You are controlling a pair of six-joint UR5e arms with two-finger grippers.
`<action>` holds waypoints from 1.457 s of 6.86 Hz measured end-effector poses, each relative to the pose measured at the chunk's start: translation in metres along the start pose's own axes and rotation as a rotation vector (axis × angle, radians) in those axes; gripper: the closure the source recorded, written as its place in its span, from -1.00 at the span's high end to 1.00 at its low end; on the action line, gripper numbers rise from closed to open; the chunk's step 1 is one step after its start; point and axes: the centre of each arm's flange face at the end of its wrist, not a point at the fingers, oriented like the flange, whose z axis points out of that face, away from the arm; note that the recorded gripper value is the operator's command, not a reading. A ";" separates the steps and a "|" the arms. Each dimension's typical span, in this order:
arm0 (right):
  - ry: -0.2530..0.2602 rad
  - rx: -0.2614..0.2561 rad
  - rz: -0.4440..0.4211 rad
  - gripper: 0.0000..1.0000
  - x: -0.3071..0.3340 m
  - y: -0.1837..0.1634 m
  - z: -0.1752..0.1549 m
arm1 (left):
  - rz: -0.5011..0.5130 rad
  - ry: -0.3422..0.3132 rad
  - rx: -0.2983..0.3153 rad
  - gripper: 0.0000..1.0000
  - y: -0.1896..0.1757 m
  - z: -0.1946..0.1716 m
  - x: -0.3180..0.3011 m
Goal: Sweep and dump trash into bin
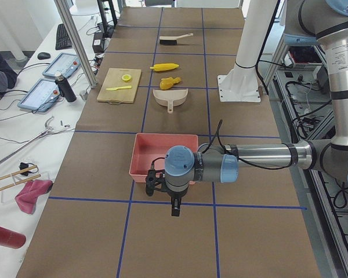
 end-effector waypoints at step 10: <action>-0.020 0.015 0.042 1.00 -0.009 0.005 -0.007 | -0.035 0.006 -0.035 0.98 0.009 0.006 -0.007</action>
